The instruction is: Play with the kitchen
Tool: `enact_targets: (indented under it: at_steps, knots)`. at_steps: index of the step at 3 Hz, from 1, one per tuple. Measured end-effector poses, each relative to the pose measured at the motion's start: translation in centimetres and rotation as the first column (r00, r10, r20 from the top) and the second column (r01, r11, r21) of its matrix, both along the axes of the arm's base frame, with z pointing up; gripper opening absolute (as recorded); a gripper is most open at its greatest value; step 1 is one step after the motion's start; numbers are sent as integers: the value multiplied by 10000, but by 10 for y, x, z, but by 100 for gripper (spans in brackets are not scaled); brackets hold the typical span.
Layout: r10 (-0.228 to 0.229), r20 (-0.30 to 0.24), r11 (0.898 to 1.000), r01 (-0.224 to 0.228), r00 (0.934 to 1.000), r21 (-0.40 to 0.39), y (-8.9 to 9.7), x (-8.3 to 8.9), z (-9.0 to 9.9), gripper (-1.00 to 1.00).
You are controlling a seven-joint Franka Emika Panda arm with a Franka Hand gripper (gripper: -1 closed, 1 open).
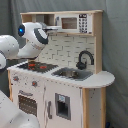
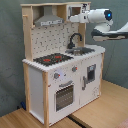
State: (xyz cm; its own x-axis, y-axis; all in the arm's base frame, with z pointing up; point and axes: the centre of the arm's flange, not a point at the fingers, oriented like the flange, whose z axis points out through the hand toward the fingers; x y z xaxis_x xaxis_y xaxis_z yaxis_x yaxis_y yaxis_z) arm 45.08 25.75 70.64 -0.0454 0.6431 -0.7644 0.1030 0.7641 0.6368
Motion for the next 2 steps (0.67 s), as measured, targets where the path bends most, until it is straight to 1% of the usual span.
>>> enact_targets:
  at_steps: [1, 2]
  knots:
    - [-205, 79, 9998, 205, 9998, 9, -8, 18, 6, 100]
    - [-122, 84, 9990, 118, 9999, 425, -5, 33, 10, 100]
